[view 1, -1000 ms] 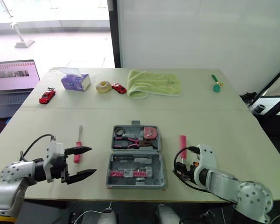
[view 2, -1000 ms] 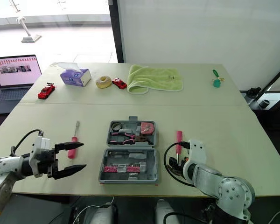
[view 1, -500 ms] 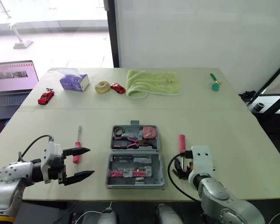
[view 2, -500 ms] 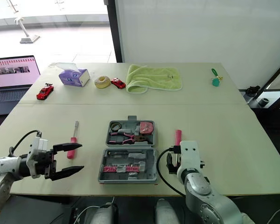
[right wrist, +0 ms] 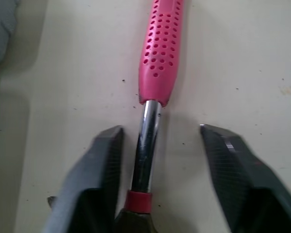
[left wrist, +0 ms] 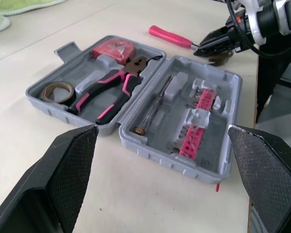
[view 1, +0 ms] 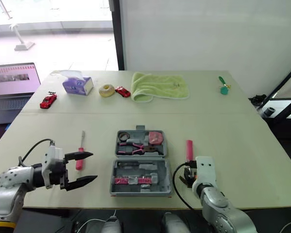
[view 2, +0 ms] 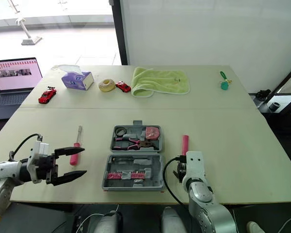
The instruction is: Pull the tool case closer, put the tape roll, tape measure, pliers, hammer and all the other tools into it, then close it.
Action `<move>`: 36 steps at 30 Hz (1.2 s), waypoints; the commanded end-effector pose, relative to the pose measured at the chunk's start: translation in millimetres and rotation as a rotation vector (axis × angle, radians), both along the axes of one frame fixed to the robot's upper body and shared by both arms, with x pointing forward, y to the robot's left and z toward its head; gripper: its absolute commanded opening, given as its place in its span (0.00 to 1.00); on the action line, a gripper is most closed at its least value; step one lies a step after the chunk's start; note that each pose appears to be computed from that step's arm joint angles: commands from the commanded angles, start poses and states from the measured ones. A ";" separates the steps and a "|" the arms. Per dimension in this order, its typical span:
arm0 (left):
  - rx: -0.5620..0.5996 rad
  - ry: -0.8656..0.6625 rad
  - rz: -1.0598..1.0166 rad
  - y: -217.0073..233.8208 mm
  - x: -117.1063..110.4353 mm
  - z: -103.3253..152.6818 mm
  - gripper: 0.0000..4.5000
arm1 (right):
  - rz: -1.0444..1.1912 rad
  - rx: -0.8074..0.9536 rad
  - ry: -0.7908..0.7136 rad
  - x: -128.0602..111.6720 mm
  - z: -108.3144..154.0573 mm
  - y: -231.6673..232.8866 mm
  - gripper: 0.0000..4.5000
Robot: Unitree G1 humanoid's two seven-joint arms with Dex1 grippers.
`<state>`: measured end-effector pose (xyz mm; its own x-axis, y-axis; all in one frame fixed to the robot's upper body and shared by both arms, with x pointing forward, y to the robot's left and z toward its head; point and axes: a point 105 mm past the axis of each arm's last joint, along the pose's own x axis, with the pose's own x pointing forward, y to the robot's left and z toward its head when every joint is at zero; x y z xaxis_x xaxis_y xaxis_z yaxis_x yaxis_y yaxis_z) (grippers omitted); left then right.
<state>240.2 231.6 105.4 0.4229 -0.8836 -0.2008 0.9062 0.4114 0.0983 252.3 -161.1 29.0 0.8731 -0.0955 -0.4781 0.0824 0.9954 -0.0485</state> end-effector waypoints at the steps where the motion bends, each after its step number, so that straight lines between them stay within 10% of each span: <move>1: 0.016 -0.044 -0.001 4.3 -0.3 7.4 1.00 | -0.018 -0.011 -0.031 3.7 6.2 -4.5 0.11; 2: 0.017 -0.043 -0.001 4.8 -0.4 6.5 1.00 | -0.018 -0.011 -0.039 5.1 7.8 -5.0 0.00; 11: 0.023 -0.046 0.001 6.0 0.6 5.9 1.00 | 0.071 -0.048 -0.208 24.9 56.7 -9.8 0.00; 18: 0.026 -0.043 -0.004 4.1 2.5 8.4 1.00 | 0.658 -0.138 -0.340 25.9 132.7 45.0 0.00; 26: 0.056 -0.022 -0.065 -2.2 4.6 10.0 1.00 | 1.425 -0.390 -0.039 -4.9 140.8 99.5 0.00; 36: 0.116 -0.020 -0.112 -0.4 0.8 5.5 1.00 | 1.501 -0.544 0.231 12.6 123.9 144.2 0.00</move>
<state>242.8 228.3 107.6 0.3312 -0.9005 -0.2819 0.9430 0.3057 0.1313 259.8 -19.6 147.7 0.2134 0.5539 -0.8048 -0.9699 0.0213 -0.2425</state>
